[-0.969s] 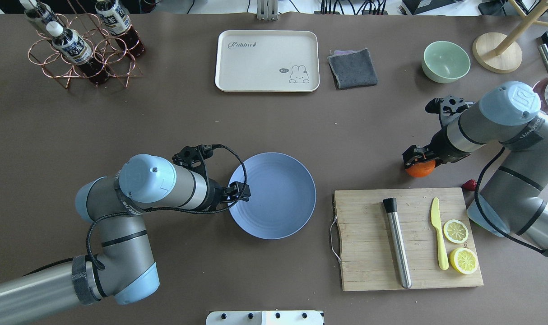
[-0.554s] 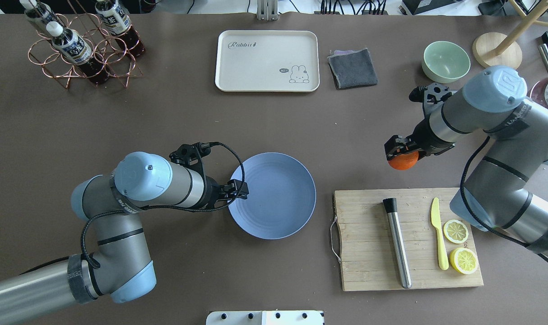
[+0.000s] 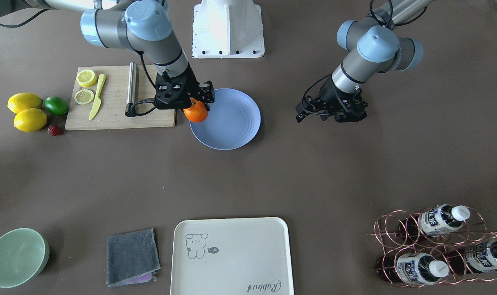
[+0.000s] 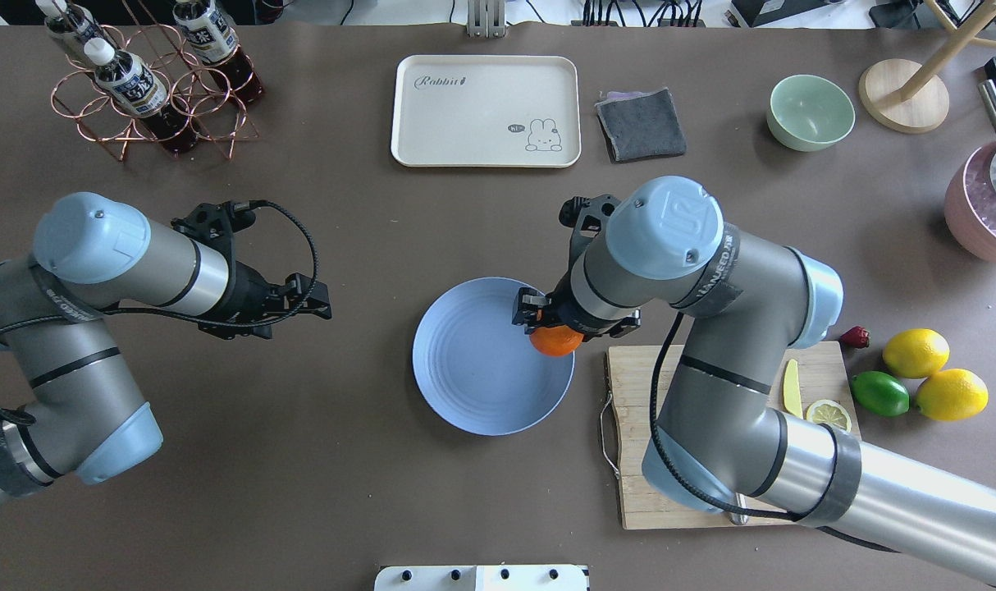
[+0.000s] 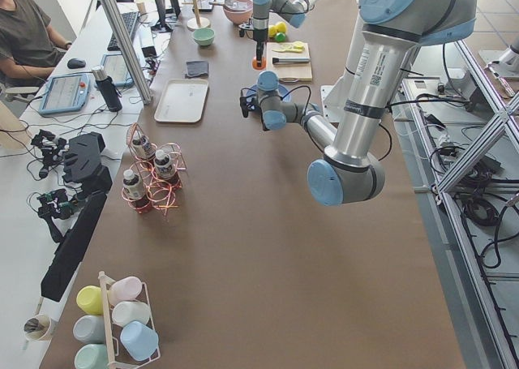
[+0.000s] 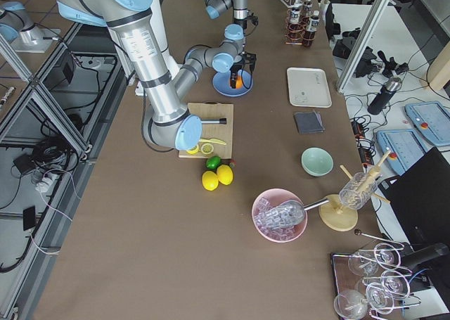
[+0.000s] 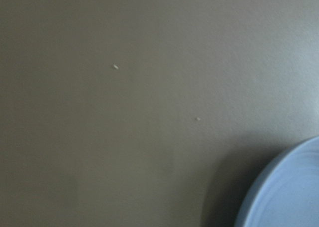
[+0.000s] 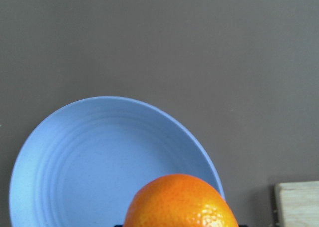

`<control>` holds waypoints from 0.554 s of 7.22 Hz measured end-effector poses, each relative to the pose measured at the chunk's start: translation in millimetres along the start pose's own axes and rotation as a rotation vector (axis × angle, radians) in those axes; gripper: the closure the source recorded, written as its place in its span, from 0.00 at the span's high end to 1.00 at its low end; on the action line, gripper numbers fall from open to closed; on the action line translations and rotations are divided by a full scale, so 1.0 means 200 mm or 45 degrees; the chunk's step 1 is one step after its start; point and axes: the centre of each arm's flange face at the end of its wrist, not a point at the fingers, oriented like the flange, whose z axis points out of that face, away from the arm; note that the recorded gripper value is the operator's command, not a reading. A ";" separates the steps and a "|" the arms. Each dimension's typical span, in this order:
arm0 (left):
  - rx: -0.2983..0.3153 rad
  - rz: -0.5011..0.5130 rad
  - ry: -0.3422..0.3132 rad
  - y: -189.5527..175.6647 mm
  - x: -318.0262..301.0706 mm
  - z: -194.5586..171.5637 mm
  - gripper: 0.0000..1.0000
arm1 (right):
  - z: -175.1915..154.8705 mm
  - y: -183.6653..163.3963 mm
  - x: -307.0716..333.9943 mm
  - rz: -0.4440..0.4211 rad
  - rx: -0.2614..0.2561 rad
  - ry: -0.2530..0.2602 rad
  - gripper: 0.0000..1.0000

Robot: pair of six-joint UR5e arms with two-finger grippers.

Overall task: Pick orange to plate
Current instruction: 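Lift the orange toward the plate with right gripper while left releases plate, then lower the orange onto the blue plate and open the right gripper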

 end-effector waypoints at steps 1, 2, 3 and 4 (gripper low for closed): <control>0.000 0.040 -0.028 -0.05 -0.15 -0.06 0.97 | 0.09 0.09 -0.15 0.007 0.011 0.010 0.00; -0.003 0.056 -0.034 -0.08 -0.23 -0.12 0.97 | 0.16 0.15 -0.22 0.004 0.011 0.021 0.00; -0.005 0.061 -0.029 -0.09 -0.25 -0.15 0.97 | 0.20 0.18 -0.24 0.001 0.006 0.031 0.00; -0.005 0.062 -0.024 -0.09 -0.25 -0.17 0.97 | 0.23 0.19 -0.24 -0.001 0.002 0.043 0.00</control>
